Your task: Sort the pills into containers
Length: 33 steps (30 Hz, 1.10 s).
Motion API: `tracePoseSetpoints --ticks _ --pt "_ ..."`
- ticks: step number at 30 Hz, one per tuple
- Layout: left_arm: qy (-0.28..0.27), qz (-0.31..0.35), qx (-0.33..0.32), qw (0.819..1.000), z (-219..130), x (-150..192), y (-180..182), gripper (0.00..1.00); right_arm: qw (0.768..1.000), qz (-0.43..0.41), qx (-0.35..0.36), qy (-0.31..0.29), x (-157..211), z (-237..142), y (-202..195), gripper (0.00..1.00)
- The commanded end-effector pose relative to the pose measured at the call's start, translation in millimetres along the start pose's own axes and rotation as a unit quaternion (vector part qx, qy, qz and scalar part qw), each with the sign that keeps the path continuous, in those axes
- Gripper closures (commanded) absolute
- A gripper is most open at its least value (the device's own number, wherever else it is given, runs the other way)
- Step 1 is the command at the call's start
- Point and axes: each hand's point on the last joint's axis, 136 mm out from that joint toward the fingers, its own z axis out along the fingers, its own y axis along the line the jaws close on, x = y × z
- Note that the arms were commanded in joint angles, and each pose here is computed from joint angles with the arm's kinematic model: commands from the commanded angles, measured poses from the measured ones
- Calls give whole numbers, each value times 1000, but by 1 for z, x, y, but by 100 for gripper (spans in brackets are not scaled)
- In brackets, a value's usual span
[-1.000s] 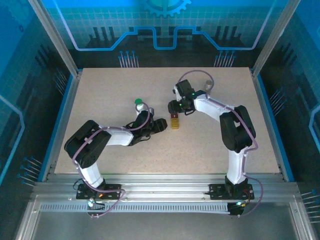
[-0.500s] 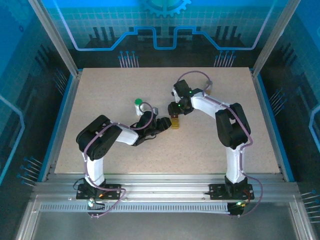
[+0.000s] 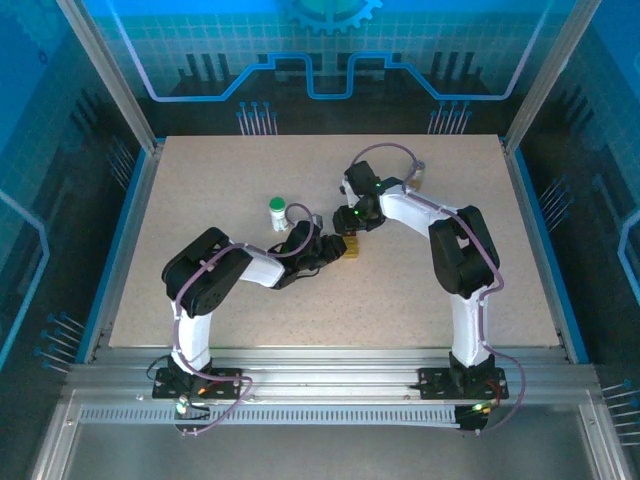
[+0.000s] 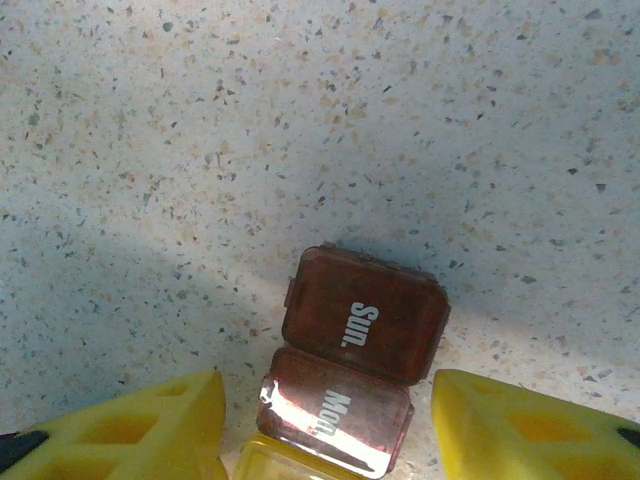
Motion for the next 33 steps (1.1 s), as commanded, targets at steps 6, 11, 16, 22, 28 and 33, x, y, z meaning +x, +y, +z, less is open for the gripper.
tracePoseSetpoints --ticks 6,11,16,22,28,33 --pt "51 -19 -41 998 9 37 31 74 1000 -11 -12 22 6 2 7 44" --pt "56 -20 -56 997 8 42 42 77 998 -29 12 46 8 4 2 45" --pt "59 -25 -59 996 8 43 44 76 996 -45 43 67 14 8 -5 45" --pt "53 -20 -54 997 6 39 37 68 995 -41 45 75 19 13 -11 48" --pt "18 1 -33 999 -15 16 16 64 999 -22 -2 41 13 1 -10 55" --pt "-38 31 -50 998 -55 -25 6 64 992 -113 -51 32 8 -9 9 50"
